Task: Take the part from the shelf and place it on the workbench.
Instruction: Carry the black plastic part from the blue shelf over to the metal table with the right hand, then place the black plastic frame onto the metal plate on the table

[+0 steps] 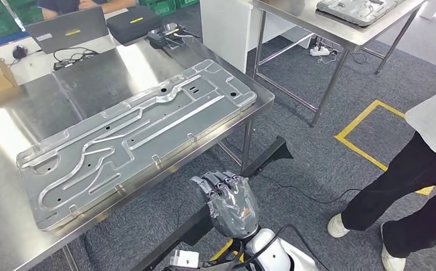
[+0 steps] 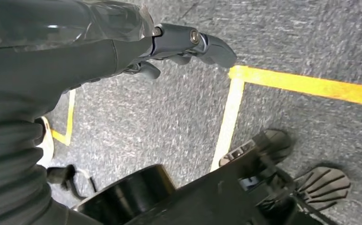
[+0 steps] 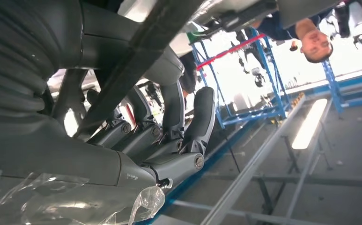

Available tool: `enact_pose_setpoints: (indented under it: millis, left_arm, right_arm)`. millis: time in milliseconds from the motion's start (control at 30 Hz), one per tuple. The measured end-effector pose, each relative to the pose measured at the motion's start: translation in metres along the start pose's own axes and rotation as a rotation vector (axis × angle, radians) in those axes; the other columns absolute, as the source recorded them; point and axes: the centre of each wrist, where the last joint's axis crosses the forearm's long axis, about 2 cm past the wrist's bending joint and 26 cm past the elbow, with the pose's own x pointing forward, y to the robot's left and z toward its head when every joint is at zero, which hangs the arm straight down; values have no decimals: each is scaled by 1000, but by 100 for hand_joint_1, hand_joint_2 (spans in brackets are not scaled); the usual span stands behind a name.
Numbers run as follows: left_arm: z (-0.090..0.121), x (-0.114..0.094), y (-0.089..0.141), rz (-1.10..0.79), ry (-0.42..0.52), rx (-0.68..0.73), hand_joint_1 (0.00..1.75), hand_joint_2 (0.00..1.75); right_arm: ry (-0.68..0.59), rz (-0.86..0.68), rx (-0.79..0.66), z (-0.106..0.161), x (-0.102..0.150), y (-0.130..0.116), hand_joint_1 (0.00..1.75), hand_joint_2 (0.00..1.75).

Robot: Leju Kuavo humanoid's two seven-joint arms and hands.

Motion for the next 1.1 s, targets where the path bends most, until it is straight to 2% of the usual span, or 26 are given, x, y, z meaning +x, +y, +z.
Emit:
enact_pose_setpoints:
  millis: [1100]
  left_arm:
    - [1, -1, -3, -7, -34, -24, 0, 175]
  right_arm:
    - [18, -33, 3, 0, 1, -1, 175, 175]
